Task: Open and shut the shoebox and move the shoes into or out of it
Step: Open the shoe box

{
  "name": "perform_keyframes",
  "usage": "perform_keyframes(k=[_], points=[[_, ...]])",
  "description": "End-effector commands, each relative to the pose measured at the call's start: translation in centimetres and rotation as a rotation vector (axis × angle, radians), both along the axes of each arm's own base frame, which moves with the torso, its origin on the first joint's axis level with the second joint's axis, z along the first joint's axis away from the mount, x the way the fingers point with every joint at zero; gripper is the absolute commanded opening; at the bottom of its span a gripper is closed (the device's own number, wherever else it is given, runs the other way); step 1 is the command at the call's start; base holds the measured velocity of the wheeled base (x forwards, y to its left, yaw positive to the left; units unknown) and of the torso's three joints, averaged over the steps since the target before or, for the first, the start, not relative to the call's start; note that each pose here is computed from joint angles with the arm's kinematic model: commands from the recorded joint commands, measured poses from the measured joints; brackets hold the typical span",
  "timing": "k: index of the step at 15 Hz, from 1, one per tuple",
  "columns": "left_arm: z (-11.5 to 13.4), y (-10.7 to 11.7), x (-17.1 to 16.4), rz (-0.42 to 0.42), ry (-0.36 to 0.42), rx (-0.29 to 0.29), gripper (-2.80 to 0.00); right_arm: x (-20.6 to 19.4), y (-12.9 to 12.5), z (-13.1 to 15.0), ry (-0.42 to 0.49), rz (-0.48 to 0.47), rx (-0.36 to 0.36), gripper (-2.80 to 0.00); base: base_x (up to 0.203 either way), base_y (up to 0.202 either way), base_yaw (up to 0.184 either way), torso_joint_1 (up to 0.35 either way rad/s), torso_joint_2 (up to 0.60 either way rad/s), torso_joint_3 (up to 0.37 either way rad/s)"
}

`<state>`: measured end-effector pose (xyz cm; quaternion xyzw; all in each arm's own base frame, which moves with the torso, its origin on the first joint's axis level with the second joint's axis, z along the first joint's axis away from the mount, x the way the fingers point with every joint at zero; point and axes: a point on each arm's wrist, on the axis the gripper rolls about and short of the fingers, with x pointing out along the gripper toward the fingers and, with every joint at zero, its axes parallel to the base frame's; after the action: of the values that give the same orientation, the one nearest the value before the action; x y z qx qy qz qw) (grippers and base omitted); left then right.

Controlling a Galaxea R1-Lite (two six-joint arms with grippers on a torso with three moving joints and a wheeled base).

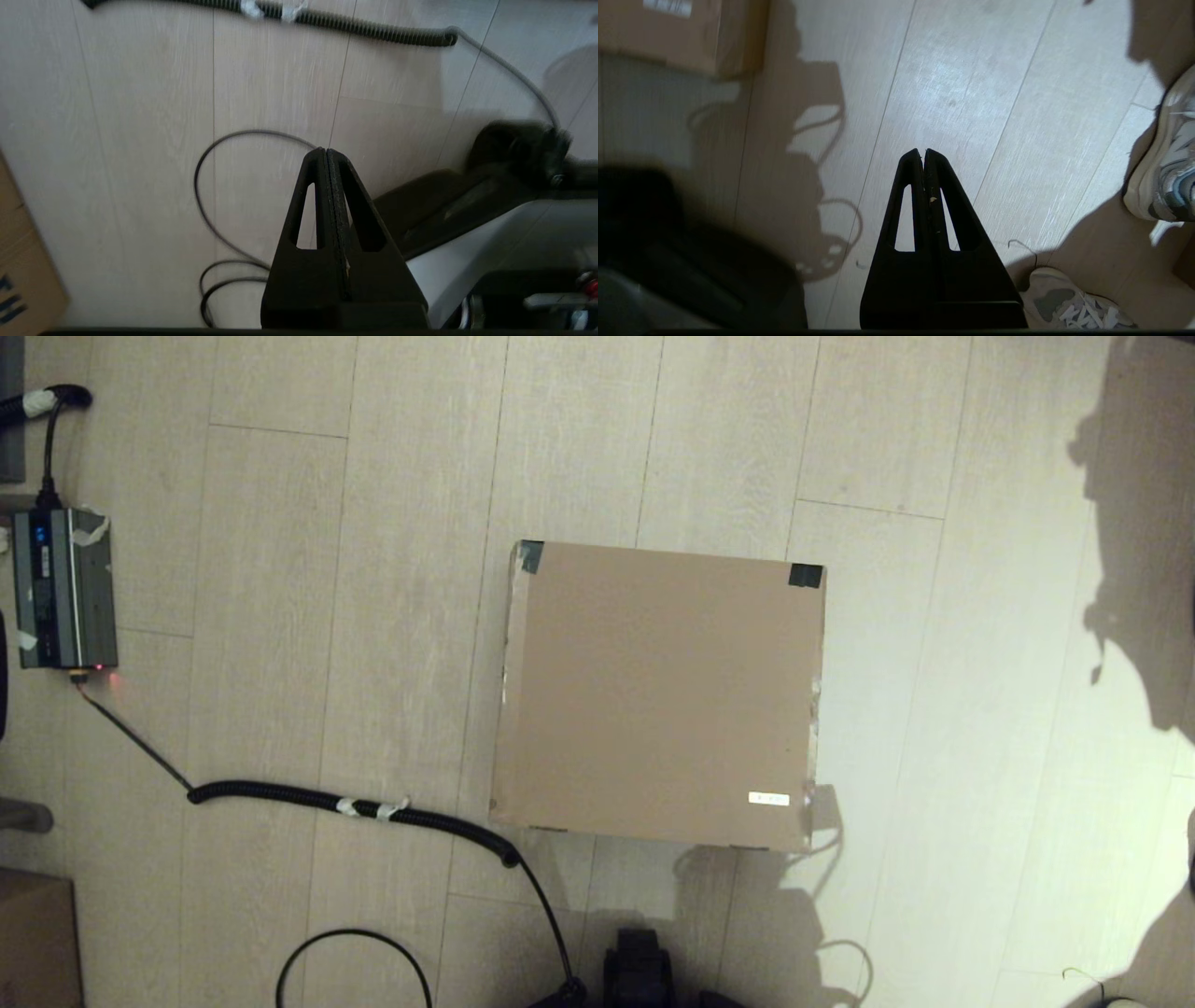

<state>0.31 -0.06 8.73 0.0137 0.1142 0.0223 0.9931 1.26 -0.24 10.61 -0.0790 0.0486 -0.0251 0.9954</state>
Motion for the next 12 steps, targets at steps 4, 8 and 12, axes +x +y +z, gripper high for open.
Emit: perform_keyframes(k=[4, 8, 12], points=[[-0.3, 0.0, 0.1, -0.075, 0.046, -0.024, -2.8, -1.3, 0.2, -2.1, 0.146, 0.158, -0.027, -2.8, 0.0, 0.0, 0.0, 0.0, 0.0, 0.0], [-0.2, 0.0, -0.7, -0.104, -0.046, -0.007, -2.8, -1.7, 0.2, -2.0, 0.132, 0.079, -0.078, -2.8, 0.0, 0.0, 0.0, 0.0, 0.0, 0.0], [-0.3, 0.0, -1.7, -0.103, -0.165, 0.003, -2.8, -2.9, 0.2, -2.2, 0.0, 0.029, -0.117, -2.8, 0.0, 0.0, 0.0, 0.0, 0.0, 0.0]])
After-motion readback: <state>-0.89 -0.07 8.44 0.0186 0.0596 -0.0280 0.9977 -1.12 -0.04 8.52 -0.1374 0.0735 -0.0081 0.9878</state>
